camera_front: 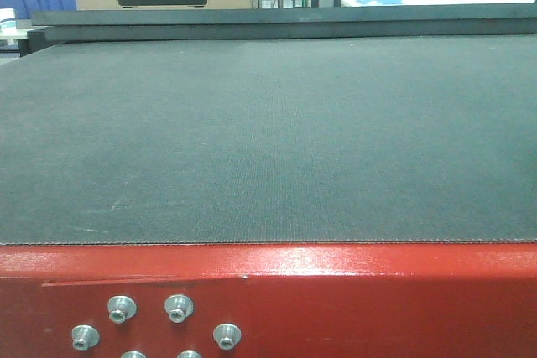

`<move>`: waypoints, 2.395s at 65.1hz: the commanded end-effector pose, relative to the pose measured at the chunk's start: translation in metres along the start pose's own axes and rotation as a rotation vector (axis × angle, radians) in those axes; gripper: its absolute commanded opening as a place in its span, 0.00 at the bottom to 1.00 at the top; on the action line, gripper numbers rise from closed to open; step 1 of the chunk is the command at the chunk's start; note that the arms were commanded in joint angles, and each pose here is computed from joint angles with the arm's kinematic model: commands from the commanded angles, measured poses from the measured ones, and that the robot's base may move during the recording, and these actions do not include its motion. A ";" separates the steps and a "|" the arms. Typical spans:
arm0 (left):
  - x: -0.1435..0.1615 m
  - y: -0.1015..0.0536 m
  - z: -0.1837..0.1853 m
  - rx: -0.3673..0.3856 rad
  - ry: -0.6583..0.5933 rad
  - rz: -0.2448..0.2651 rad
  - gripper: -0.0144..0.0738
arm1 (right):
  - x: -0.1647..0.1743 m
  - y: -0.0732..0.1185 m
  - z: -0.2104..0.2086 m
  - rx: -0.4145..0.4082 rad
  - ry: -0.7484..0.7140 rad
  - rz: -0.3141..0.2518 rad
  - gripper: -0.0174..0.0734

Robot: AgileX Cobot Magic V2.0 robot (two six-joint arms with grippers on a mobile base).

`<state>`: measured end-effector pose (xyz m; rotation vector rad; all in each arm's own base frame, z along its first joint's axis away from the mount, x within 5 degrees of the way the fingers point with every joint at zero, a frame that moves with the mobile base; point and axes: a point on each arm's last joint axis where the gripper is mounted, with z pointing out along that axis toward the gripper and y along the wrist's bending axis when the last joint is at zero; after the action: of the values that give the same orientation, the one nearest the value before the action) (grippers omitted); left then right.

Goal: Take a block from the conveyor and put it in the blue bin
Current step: 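Lift both held blocks up off the conveyor belt, then drive the base away from the conveyor holding both blocks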

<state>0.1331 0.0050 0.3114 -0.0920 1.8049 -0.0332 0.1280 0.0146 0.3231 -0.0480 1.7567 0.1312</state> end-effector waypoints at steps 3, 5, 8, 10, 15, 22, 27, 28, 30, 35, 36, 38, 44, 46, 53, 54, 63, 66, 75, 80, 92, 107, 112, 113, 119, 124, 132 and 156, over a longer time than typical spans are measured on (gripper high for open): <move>-0.008 -0.001 -0.022 0.008 -0.104 -0.003 0.04 | -0.010 0.000 -0.025 -0.001 -0.131 -0.018 0.01; -0.009 -0.002 -0.026 0.010 -0.124 -0.002 0.04 | -0.011 0.000 -0.027 -0.001 -0.147 -0.018 0.01; -0.011 -0.002 -0.032 0.012 -0.150 -0.001 0.04 | -0.013 0.001 -0.034 -0.003 -0.176 -0.018 0.01; -0.012 -0.002 -0.036 0.013 -0.167 -0.001 0.04 | -0.013 0.001 -0.037 -0.003 -0.190 -0.018 0.01; -0.014 -0.002 -0.045 0.016 -0.210 0.000 0.04 | -0.015 0.001 -0.044 -0.005 -0.219 -0.019 0.01; -0.015 -0.003 -0.055 0.019 -0.255 0.002 0.04 | -0.016 0.001 -0.049 -0.006 -0.238 -0.019 0.01; -0.016 -0.003 -0.060 0.020 -0.280 0.002 0.04 | -0.016 0.001 -0.050 -0.006 -0.241 -0.019 0.01; -0.016 -0.003 -0.061 0.020 -0.283 0.002 0.04 | -0.016 0.001 -0.050 -0.006 -0.241 -0.019 0.01; -0.016 -0.003 -0.062 0.020 -0.289 0.002 0.04 | -0.016 0.001 -0.050 -0.006 -0.241 -0.019 0.01; -0.017 -0.003 -0.065 0.021 -0.299 0.003 0.04 | -0.016 0.001 -0.050 -0.006 -0.241 -0.019 0.01; -0.017 -0.003 -0.065 0.021 -0.301 0.003 0.04 | -0.016 0.001 -0.050 -0.006 -0.241 -0.019 0.01; -0.017 -0.003 -0.065 0.021 -0.301 0.003 0.04 | -0.016 0.001 -0.050 -0.006 -0.241 -0.019 0.01; -0.017 -0.003 -0.065 0.021 -0.301 0.003 0.04 | -0.016 0.001 -0.050 -0.006 -0.241 -0.019 0.01; -0.017 -0.003 -0.065 0.021 -0.301 0.003 0.04 | -0.016 0.001 -0.050 -0.006 -0.241 -0.019 0.01; -0.017 -0.003 -0.065 0.021 -0.301 0.003 0.04 | -0.016 0.001 -0.050 -0.006 -0.241 -0.019 0.01; -0.017 -0.003 -0.065 0.021 -0.301 0.003 0.04 | -0.016 0.001 -0.050 -0.006 -0.241 -0.019 0.01; -0.017 -0.003 -0.065 0.021 -0.301 0.003 0.04 | -0.016 0.001 -0.050 -0.006 -0.241 -0.019 0.01; -0.017 -0.003 -0.065 0.021 -0.301 0.003 0.04 | -0.016 0.001 -0.050 -0.006 -0.241 -0.019 0.01; -0.017 -0.003 -0.065 0.021 -0.301 0.003 0.04 | -0.016 0.001 -0.050 -0.006 -0.241 -0.019 0.01; -0.017 -0.003 -0.065 0.021 -0.301 0.003 0.04 | -0.016 0.001 -0.050 -0.006 -0.241 -0.019 0.01; -0.017 -0.003 -0.065 0.021 -0.301 0.003 0.04 | -0.016 0.001 -0.050 -0.006 -0.241 -0.019 0.01; -0.017 -0.003 -0.065 0.021 -0.301 0.003 0.04 | -0.016 0.001 -0.050 -0.006 -0.241 -0.019 0.01; -0.017 -0.003 -0.065 0.021 -0.301 0.003 0.04 | -0.016 0.001 -0.050 -0.006 -0.241 -0.019 0.01; -0.017 -0.003 -0.065 0.021 -0.301 0.003 0.04 | -0.016 0.001 -0.050 -0.006 -0.241 -0.019 0.01; -0.017 -0.003 -0.065 0.021 -0.301 0.003 0.04 | -0.016 0.001 -0.050 -0.006 -0.241 -0.019 0.01; -0.017 -0.003 -0.065 0.021 -0.301 0.003 0.04 | -0.016 0.001 -0.050 -0.006 -0.241 -0.019 0.01; -0.017 -0.003 -0.065 0.021 -0.301 0.003 0.04 | -0.016 0.001 -0.050 -0.006 -0.241 -0.019 0.01; -0.017 -0.003 -0.065 0.021 -0.301 0.003 0.04 | -0.016 0.001 -0.050 -0.006 -0.241 -0.019 0.01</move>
<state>0.0742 0.0016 0.3415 -0.0701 1.5179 -0.0276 0.0824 0.0098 0.3461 -0.0472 1.5387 0.1367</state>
